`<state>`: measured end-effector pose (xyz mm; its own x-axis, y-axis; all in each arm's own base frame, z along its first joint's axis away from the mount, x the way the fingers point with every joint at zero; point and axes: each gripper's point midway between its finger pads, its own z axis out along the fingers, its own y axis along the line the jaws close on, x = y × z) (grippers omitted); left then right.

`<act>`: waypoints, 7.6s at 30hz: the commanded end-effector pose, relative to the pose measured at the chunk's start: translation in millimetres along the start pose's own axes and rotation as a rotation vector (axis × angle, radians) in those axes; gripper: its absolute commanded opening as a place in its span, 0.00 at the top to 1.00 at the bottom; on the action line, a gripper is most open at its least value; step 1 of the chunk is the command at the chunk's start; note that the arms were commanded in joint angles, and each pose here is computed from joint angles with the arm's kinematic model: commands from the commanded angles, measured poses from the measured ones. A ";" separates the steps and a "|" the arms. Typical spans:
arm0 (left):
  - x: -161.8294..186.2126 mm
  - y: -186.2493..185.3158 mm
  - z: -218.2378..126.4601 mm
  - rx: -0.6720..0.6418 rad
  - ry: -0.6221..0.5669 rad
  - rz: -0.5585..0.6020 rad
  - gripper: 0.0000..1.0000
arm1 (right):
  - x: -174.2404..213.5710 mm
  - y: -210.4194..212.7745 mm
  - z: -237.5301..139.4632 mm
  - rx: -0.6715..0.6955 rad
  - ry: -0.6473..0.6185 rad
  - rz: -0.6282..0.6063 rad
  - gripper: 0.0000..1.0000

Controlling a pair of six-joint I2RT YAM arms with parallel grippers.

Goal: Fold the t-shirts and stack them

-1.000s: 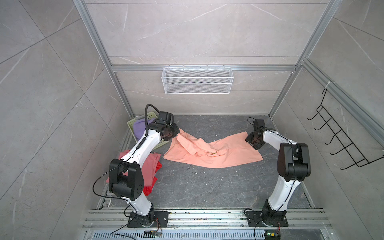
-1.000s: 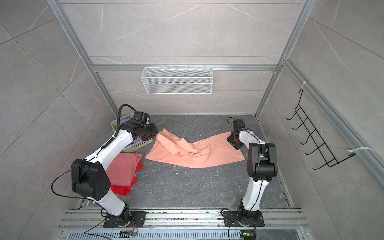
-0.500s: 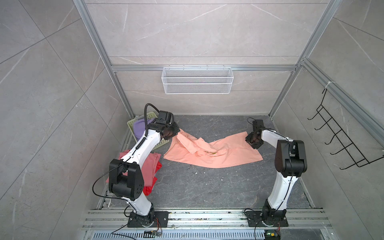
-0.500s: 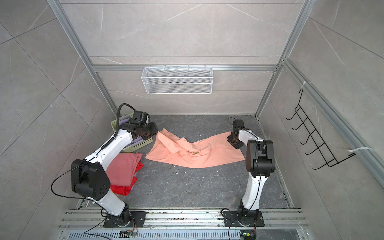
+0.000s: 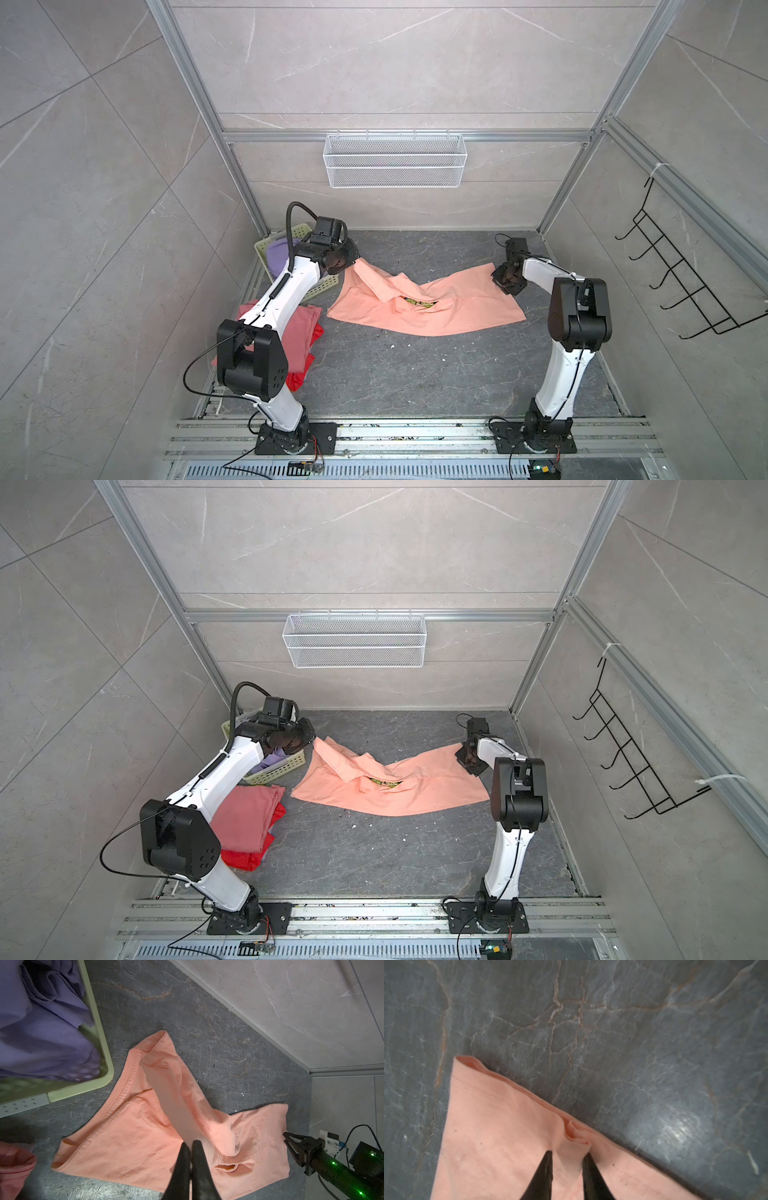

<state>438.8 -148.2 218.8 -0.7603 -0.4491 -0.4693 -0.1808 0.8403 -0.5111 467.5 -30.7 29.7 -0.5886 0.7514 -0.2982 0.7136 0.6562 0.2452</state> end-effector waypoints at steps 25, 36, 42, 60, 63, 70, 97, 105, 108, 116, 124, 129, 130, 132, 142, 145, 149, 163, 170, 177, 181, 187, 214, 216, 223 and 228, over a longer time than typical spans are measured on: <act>-58.7 -40.4 -92.7 0.097 -0.247 0.088 1.00 | -101.0 46.9 -214.1 -0.251 -0.488 -0.094 1.00; -102.1 -102.9 -227.2 0.298 -0.560 0.301 1.00 | -114.5 33.1 -437.0 -0.422 -0.902 -0.189 1.00; -113.5 -123.0 -331.5 0.366 -0.807 0.408 1.00 | -94.8 3.1 -539.6 -0.476 -1.071 -0.217 1.00; -85.9 -151.4 -554.3 0.482 -1.274 0.683 1.00 | -32.1 -64.1 -698.7 -0.599 -1.324 -0.248 1.00; -104.1 -160.4 -525.1 0.461 -1.238 0.685 1.00 | -51.8 -42.0 -666.1 -0.558 -1.258 -0.266 1.00; -163.2 -173.0 -352.2 0.336 -0.953 0.645 1.00 | -108.3 15.6 -539.2 -0.426 -1.072 -0.276 1.00; -129.4 -105.8 -0.2 0.164 -0.287 0.432 0.24 | -117.1 57.7 -219.1 -0.204 -0.522 -0.223 0.36; -58.6 -104.5 60.6 0.148 -0.070 0.366 0.26 | -58.9 44.4 -183.7 -0.306 -0.318 -0.142 0.36; -38.7 -113.5 89.0 0.151 -0.023 0.352 0.27 | -39.9 41.5 -164.6 -0.336 -0.246 -0.105 0.35; 28.9 -122.8 182.8 0.120 0.139 0.361 0.32 | -1.4 38.0 -118.7 -0.402 -0.094 -0.027 0.34; 60.3 -116.6 229.3 0.124 0.172 0.395 0.46 | 2.8 39.7 -105.8 -0.377 -0.042 -0.046 0.34; 59.3 -114.8 248.0 0.115 0.130 0.385 0.50 | -2.9 41.7 -112.9 -0.373 -0.061 -0.054 0.34; 57.7 -115.3 250.0 0.117 0.119 0.381 0.51 | -3.6 41.2 -113.5 -0.368 -0.065 -0.057 0.34; 58.3 -115.1 255.6 0.124 0.111 0.370 0.51 | -4.8 38.9 -113.8 -0.355 -0.067 -0.060 0.34; 53.3 -113.0 271.3 0.117 0.067 0.295 0.51 | -6.9 32.7 -107.8 -0.306 -0.070 -0.043 0.34; 51.7 -116.1 277.0 0.138 0.048 0.284 0.51 | -5.3 30.2 -103.6 -0.294 -0.063 -0.037 0.34; 48.8 -123.7 283.2 0.181 0.029 0.282 0.56 | -1.6 28.2 -96.1 -0.285 -0.045 -0.028 0.34; -18.4 -112.4 226.4 0.148 -0.124 0.240 0.58 | 5.9 24.0 -79.5 -0.274 -0.017 -0.012 0.35; -46.5 -37.2 205.1 -0.027 -0.106 0.171 0.58 | 5.8 33.8 -72.2 -0.315 -0.001 0.013 0.35; -61.6 -11.4 218.4 -0.063 -0.078 0.152 0.60 | 0.2 41.6 -69.7 -0.325 0.001 0.007 0.35; -62.1 -2.3 229.3 -0.078 -0.076 0.129 0.60 | -3.9 45.8 -71.4 -0.330 -0.003 0.002 0.35; -58.2 6.6 236.6 -0.105 -0.068 0.093 0.61 | -7.7 47.2 -72.9 -0.318 -0.009 -0.015 0.35; -60.2 21.9 263.0 -0.128 -0.109 0.077 0.62 | -8.8 42.3 -70.9 -0.280 -0.008 -0.017 0.35; -62.8 18.9 264.4 -0.117 -0.121 0.081 0.63 | -8.5 40.9 -70.0 -0.273 -0.009 -0.016 0.35; -64.2 15.6 271.3 -0.082 -0.128 0.086 0.68 | -7.5 37.5 -66.9 -0.256 -0.004 -0.012 0.35; -69.9 12.2 270.0 -0.072 -0.152 0.095 0.75 | -7.2 37.7 -64.4 -0.253 0.000 -0.010 0.35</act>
<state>645.5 -187.0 38.2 -0.7080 -0.4000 -0.5820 -0.1917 0.9020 -0.3868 474.2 -3.3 104.8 -0.5950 0.7424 -0.3079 0.5706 0.6599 0.4888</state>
